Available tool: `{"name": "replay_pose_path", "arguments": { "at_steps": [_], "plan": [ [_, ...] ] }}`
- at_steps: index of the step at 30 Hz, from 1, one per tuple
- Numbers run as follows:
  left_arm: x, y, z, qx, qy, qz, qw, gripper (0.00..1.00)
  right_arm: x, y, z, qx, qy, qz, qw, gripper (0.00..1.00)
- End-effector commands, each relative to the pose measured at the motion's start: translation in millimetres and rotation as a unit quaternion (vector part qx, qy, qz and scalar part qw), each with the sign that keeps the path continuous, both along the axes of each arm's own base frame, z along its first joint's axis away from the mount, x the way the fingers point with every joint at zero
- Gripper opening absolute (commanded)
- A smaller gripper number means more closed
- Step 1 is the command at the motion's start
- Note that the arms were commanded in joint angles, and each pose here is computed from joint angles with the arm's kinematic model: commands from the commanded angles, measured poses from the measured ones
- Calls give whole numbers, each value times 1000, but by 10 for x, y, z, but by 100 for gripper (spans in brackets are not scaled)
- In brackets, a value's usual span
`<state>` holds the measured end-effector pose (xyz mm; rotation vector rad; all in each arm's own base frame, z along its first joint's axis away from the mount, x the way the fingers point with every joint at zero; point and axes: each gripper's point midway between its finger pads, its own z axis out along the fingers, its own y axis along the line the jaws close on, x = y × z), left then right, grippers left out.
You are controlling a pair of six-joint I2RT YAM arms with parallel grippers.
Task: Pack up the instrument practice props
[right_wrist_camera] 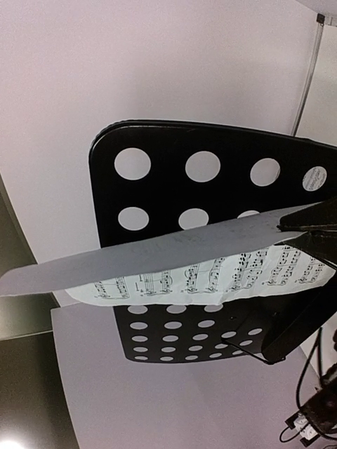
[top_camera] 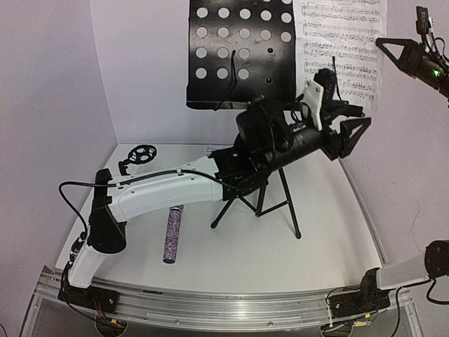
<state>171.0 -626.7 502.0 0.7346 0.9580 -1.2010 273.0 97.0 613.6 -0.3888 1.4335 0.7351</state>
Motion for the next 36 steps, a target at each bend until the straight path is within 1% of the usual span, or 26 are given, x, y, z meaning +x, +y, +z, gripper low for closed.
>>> {"name": "replay_pose_path", "arguments": {
  "at_steps": [1,2,5,9,13,15,18,21,24,26,28,31,33,36],
  "plan": [
    [167,429,423,-27,-54,166,984,68,-83,19,46,-4,-19,4,1000,0],
    [151,443,421,-27,-51,173,983,68,-89,21,43,-4,-19,5,1000,0],
    [72,445,389,-21,-55,163,985,68,-85,19,19,-2,-14,5,1000,0],
    [59,476,422,-22,-60,168,984,68,-25,-34,-88,3,0,-15,1000,0],
    [-125,498,498,-26,-80,123,989,67,70,-58,-194,2,13,-21,1000,0],
    [-178,506,538,-30,-83,112,990,67,120,-58,-218,5,20,-18,1000,0],
    [-174,513,620,-40,-87,120,988,68,184,-44,-246,13,34,-9,999,0],
    [-105,482,643,-46,-84,135,986,70,165,-45,-181,17,28,-9,999,0],
    [-54,411,594,-48,-80,138,986,70,133,-141,46,16,-8,-48,999,0],
    [-28,389,579,-49,-78,140,986,70,126,-272,207,17,-35,-97,995,0],
    [-13,386,555,-47,-78,144,985,70,124,-481,326,24,-55,-166,984,0],
    [-2,437,556,-47,-82,149,984,70,20,-773,463,31,-83,-259,962,0],
    [3,468,550,-46,-86,151,984,70,-83,-891,558,31,-102,-297,949,0],
    [27,491,538,-42,-89,155,983,70,-248,-996,717,35,-128,-331,934,0]
  ]
}}
